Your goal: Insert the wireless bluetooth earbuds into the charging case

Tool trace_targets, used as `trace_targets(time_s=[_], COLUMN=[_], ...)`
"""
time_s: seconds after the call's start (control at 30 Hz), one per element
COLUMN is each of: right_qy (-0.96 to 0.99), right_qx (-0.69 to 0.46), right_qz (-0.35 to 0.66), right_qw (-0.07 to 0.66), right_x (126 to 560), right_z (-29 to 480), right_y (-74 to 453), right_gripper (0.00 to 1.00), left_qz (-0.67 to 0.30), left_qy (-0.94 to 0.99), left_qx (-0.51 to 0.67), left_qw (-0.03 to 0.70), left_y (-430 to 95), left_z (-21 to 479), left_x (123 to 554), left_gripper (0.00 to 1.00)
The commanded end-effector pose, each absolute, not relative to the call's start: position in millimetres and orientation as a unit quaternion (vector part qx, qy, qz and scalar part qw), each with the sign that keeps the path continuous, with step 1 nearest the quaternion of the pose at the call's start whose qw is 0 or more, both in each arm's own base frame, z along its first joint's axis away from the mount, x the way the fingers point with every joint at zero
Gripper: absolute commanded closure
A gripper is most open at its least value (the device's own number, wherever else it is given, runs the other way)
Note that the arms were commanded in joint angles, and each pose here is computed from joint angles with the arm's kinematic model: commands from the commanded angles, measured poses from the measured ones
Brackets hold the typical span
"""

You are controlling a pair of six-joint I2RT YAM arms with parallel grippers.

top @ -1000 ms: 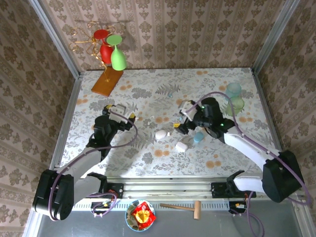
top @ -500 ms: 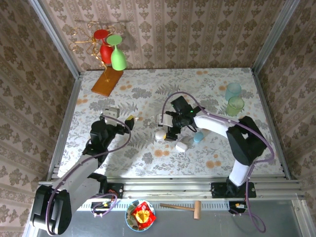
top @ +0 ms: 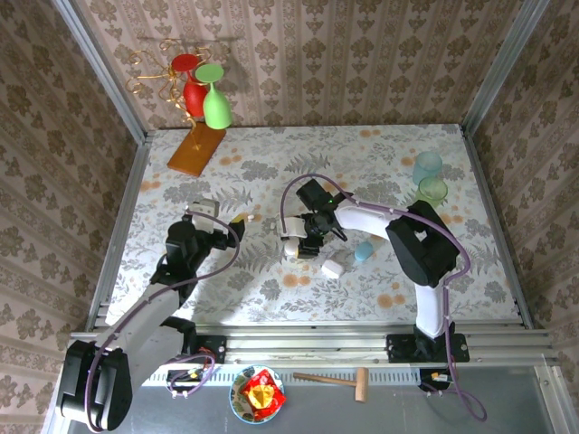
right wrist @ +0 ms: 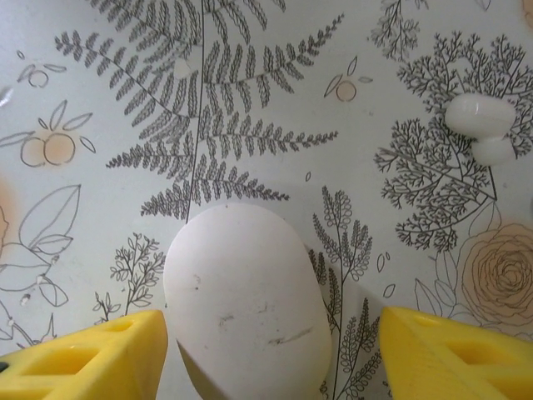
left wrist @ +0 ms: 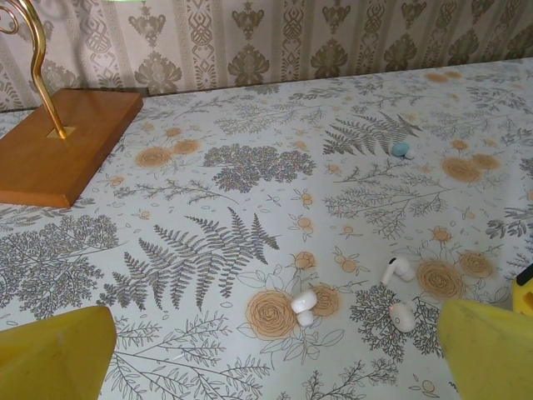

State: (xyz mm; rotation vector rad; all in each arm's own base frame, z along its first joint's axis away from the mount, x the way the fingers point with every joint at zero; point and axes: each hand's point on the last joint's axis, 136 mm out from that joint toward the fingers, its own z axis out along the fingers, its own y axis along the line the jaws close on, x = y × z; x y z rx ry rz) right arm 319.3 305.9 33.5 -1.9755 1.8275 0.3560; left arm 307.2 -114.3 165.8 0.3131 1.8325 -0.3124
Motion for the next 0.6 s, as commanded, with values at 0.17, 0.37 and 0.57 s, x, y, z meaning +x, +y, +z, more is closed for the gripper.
trace_targets(time_s=[0.17, 0.37, 0.57], right_qy=[0.66, 0.662, 0.668], right_qx=[-0.723, -0.72, -0.71], right_qz=[0.11, 0.112, 0.113], right_qw=[0.173, 0.177, 0.194], right_x=[316, 317, 319], right_z=[23, 25, 37], right_y=[297, 299, 299], right_gripper=[0.41, 0.51, 0.56], left_qz=[-0.146, -0.149, -0.151], left_qy=[0.774, 0.773, 0.77], left_qx=[0.126, 0.125, 0.138], left_qw=[0.603, 0.604, 0.605], left_y=[-115, -115, -118], left_z=[180, 179, 177], left_x=[311, 310, 309], left_gripper=[0.0, 0.0, 0.0])
